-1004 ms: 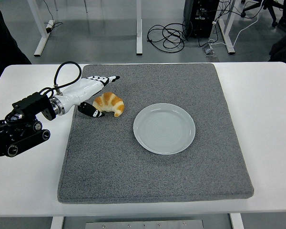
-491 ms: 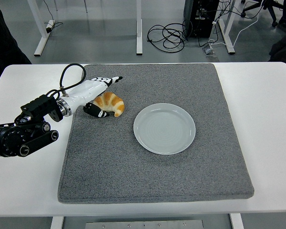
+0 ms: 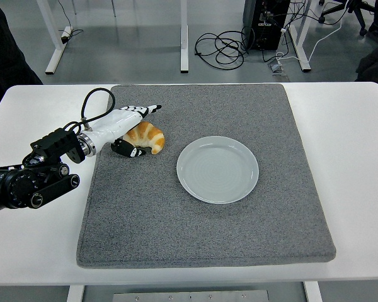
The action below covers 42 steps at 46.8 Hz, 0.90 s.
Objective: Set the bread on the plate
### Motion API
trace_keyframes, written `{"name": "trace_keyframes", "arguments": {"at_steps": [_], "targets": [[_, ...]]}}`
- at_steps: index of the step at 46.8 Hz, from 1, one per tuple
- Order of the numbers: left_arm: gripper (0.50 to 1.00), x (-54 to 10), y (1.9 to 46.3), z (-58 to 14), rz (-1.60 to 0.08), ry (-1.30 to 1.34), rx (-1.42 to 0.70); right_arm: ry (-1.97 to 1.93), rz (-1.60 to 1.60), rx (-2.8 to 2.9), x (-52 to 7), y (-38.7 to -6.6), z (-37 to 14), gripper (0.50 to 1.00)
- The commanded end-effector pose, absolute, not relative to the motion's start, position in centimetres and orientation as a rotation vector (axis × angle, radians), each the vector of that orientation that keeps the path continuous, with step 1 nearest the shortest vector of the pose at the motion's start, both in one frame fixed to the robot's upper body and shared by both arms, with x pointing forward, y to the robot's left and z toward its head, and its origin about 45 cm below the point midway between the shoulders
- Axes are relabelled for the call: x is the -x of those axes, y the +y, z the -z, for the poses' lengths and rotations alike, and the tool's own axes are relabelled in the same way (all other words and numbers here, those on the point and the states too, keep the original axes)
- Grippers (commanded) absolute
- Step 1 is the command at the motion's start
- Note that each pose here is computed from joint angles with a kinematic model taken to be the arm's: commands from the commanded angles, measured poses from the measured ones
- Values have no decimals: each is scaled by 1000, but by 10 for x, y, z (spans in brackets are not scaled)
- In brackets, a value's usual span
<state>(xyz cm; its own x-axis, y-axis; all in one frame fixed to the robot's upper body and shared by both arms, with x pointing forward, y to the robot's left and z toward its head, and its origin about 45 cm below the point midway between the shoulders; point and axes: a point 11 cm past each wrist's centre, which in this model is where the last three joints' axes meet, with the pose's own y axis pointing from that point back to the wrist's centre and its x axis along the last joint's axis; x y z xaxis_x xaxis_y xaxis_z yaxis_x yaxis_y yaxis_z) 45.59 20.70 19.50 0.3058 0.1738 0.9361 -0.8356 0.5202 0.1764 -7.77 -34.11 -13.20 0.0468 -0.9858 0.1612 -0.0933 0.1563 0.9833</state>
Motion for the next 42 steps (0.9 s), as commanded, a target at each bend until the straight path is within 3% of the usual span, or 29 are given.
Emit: {"name": "trace_keyframes", "arguments": {"at_steps": [1,3,8,14,15,42], "targets": [[937,-457,209,-193,-762,-1051,-775,-1305,1008,-1179,78,-341,132,1000],[925,-456,208,-190,-761,-1047,-777,-1305,1008,-1179,78,-341,132,1000],[774,-456,207,-190,-763,-1044,-775,-1305,1008,-1179,78,-341,132,1000],[515,-455,207,-187,-768,-1028,-774,-1305,1008,-1179,78,-341,132,1000],[500,-455,207,-187,-771,-1024,-773,-1305,1008,-1179,78,-341,132,1000],[500,-477,194,-244,-771,-1131,-670,-1305,1008,-1179,78,-341,132,1000]]}}
